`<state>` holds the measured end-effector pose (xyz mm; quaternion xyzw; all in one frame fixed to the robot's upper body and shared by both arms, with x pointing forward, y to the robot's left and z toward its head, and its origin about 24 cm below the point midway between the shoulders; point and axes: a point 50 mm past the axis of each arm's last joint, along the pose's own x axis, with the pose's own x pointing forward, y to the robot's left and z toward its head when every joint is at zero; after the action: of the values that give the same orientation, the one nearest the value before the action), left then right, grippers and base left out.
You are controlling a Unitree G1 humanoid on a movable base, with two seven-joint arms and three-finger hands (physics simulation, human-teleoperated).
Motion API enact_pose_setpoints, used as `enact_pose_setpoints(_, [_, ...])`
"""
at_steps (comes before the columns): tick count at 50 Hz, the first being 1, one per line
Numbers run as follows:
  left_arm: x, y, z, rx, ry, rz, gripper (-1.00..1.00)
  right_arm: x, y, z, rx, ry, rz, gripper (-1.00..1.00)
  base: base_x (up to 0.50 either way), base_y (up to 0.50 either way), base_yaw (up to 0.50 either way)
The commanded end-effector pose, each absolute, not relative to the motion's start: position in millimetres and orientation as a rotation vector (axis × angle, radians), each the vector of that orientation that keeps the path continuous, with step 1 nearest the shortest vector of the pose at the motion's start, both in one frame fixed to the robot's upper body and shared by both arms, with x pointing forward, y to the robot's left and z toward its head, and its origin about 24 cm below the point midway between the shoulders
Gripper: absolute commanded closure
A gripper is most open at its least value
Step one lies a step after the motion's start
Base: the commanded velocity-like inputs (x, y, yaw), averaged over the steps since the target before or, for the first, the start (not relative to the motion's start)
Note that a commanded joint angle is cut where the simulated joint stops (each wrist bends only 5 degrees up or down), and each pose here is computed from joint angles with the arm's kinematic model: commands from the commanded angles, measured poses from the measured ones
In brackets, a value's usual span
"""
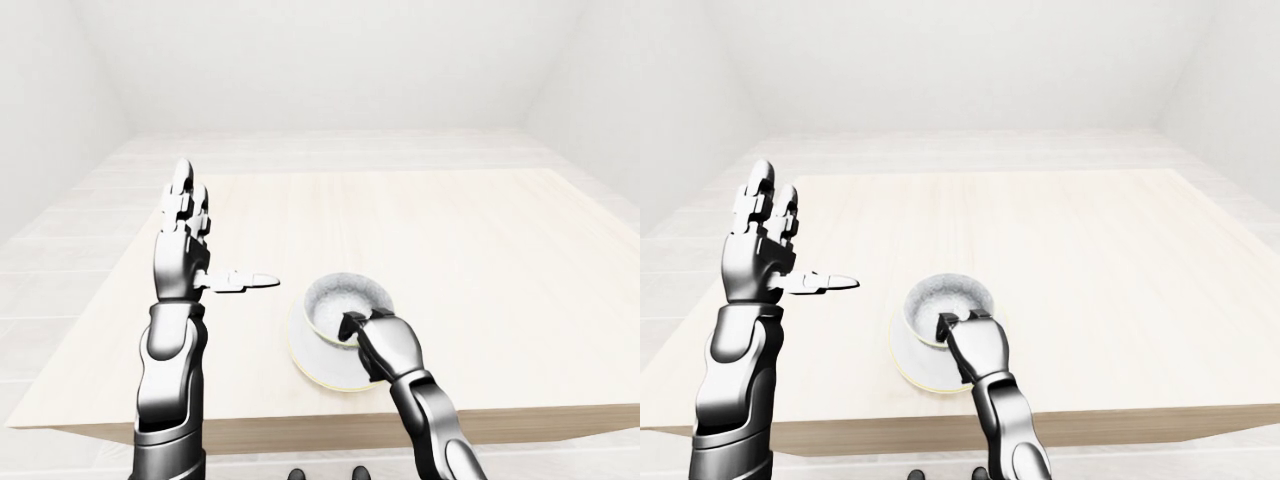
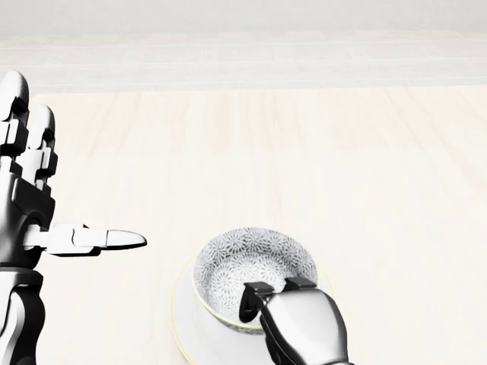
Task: Put the bowl on the plate.
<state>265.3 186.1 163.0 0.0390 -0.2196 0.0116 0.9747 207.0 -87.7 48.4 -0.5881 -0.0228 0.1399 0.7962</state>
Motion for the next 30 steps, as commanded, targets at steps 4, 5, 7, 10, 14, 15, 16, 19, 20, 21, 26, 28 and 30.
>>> enact_pose_setpoints(4, [265.4, 186.2, 163.9, 0.078, -0.446, 0.024, -1.0, 206.2, -86.7, 54.4, -1.277, -0.073, 0.285, -0.02, 0.0, 0.0, 0.0])
enact_pose_setpoints(5, [265.4, 186.4, 163.7, 0.078, -0.445, 0.024, -1.0, 206.3, -86.6, 54.6, -1.277, -0.074, 0.285, -0.08, 0.0, 0.0, 0.0])
enact_pose_setpoints(7, [265.3, 186.6, 163.3, 0.078, -0.444, 0.025, -1.0, 206.2, -86.5, 54.6, -1.277, -0.075, 0.285, -0.15, 0.0, 0.0, 0.0])
enact_pose_setpoints(10, [265.6, 187.2, 163.7, 0.077, -0.445, 0.026, -1.0, 206.6, -86.4, 54.4, -1.278, -0.075, 0.286, -0.2, 0.0, 0.0, 0.0])
enact_pose_setpoints(14, [265.5, 187.3, 163.7, 0.078, -0.445, 0.026, -1.0, 206.5, -86.2, 55.1, -1.278, -0.077, 0.286, -0.21, 0.0, 0.0, 0.0])
enact_pose_setpoints(15, [265.5, 187.1, 163.5, 0.078, -0.444, 0.026, -1.0, 206.4, -86.1, 56.0, -1.277, -0.079, 0.286, -0.22, 0.0, 0.0, 0.0])
enact_pose_setpoints(16, [265.5, 187.1, 163.5, 0.078, -0.444, 0.026, -1.0, 206.4, -86.1, 56.0, -1.277, -0.079, 0.286, -0.22, 0.0, 0.0, 0.0])
enact_pose_setpoints(19, [266.3, 187.6, 163.4, 0.076, -0.443, 0.027, -1.0, 206.5, -86.3, 57.2, -1.278, -0.081, 0.285, -0.21, 0.0, 0.0, 0.0])
enact_pose_setpoints(20, [266.6, 187.8, 163.4, 0.075, -0.443, 0.028, -1.0, 206.7, -86.5, 57.6, -1.276, -0.081, 0.284, -0.21, 0.0, 0.0, 0.0])
enact_pose_setpoints(21, [266.7, 187.8, 163.4, 0.075, -0.443, 0.028, -1.0, 206.9, -86.7, 57.7, -1.277, -0.081, 0.283, -0.21, 0.0, 0.0, 0.0])
enact_pose_setpoints(26, [266.6, 187.5, 162.1, 0.076, -0.437, 0.026, -1.0, 207.1, -86.9, 57.7, -1.277, -0.08, 0.282, -0.21, 0.0, 0.0, 0.0])
enact_pose_setpoints(28, [267.1, 187.7, 162.4, 0.076, -0.438, 0.027, -1.0, 207.4, -86.9, 58.1, -1.277, -0.081, 0.281, -0.2, 0.0, 0.0, 0.0])
enact_pose_setpoints(30, [267.2, 187.9, 162.8, 0.075, -0.439, 0.028, -1.0, 207.3, -86.7, 58.6, -1.277, -0.083, 0.281, -0.19, 0.0, 0.0, 0.0])
